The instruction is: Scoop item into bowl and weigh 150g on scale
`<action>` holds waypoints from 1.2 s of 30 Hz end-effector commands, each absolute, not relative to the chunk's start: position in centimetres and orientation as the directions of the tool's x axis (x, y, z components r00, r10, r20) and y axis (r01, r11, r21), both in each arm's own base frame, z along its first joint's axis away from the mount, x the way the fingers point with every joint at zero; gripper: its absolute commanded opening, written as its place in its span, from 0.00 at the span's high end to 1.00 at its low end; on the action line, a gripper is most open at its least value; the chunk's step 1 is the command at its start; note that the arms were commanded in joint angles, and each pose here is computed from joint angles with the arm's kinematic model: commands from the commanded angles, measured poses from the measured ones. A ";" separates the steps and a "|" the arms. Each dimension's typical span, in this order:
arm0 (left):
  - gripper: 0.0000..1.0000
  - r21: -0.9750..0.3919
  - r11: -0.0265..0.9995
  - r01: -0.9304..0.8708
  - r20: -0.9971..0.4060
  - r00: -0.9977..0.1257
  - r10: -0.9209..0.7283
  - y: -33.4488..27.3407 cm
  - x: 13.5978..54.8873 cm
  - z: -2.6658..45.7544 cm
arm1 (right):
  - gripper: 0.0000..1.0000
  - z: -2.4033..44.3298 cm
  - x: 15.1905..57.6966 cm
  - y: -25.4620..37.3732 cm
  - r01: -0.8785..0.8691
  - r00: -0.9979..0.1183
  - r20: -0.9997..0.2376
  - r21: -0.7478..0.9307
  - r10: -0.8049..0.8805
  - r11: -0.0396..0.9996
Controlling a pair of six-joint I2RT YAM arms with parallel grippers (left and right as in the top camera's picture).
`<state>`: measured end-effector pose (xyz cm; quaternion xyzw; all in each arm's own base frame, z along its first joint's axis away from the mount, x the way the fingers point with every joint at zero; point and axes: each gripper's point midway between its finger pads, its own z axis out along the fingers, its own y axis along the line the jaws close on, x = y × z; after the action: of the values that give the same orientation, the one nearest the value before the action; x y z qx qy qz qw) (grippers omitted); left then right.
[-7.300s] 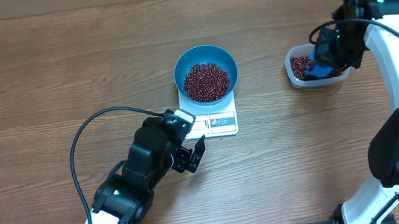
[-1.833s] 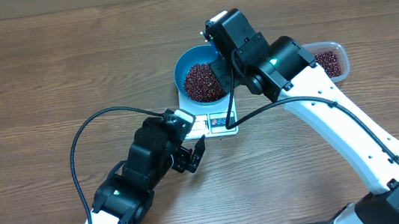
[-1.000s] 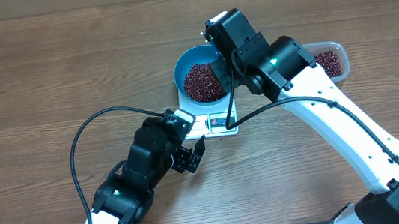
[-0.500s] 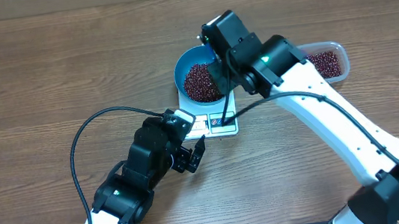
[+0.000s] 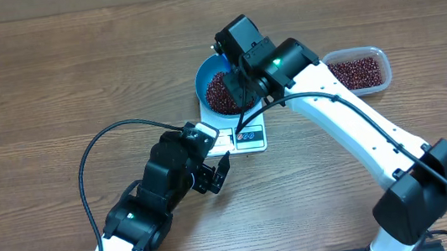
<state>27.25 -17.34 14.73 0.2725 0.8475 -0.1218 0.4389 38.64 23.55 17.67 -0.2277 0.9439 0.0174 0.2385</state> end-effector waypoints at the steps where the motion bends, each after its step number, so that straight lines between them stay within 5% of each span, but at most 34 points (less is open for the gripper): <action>1: 0.00 0.048 0.825 0.563 -0.806 -0.466 0.365 -17.0 27.5 14.5 | 0.96 16.1 38.9 24.0 -0.442 -0.793 -0.434 -0.074 -0.427 0.894; 22: 0.00 0.048 0.825 0.563 -0.807 -0.465 0.364 -17.0 27.5 14.6 | 0.96 13.0 36.5 25.9 -0.498 -0.832 -0.317 0.070 -0.454 0.864; 36: 0.00 0.048 0.825 0.563 -0.806 -0.466 0.365 -17.0 27.5 14.5 | 0.96 18.1 40.0 22.8 -0.430 -0.791 -0.437 -0.100 -0.428 0.897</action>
<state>27.25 -17.34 14.73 0.2725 0.8475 -0.1218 0.4389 39.03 23.05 14.57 -0.2309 0.9552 0.0044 0.1849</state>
